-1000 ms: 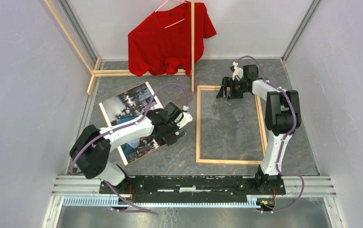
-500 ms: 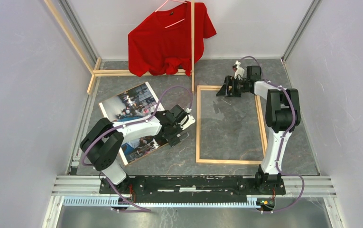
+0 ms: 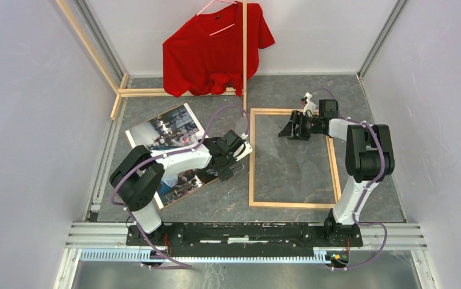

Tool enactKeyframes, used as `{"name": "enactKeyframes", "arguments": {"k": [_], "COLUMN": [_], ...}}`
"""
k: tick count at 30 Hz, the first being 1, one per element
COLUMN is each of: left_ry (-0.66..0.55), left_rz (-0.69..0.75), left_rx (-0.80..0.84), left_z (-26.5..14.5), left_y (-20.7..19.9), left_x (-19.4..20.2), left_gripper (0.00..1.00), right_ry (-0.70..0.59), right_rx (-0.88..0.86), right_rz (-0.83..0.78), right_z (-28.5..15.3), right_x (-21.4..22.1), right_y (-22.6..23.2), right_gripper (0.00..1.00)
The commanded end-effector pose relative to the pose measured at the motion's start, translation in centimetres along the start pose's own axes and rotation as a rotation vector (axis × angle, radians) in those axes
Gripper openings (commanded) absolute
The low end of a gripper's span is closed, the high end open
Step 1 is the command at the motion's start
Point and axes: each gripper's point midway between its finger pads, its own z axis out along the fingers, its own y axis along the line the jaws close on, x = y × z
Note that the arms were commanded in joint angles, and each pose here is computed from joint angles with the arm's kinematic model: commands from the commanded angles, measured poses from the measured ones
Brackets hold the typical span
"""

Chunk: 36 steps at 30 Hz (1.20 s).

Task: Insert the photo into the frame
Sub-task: Pick up the photo frame item from the photo frame.

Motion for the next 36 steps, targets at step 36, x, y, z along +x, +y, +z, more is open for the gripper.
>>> {"name": "enactKeyframes", "arguments": {"k": [36], "left_ry": [-0.004], "left_rz": [0.048], "left_rx": [-0.204], "left_z": [0.9], "left_y": [3.8], "left_x": [-1.9], "left_gripper": [1.00], "right_ry": [-0.343], "right_rx": [-0.008], "right_rz": [0.304], "right_z": [-10.7], "right_x": [7.7], "right_y": [2.7], "right_gripper": [0.57]}}
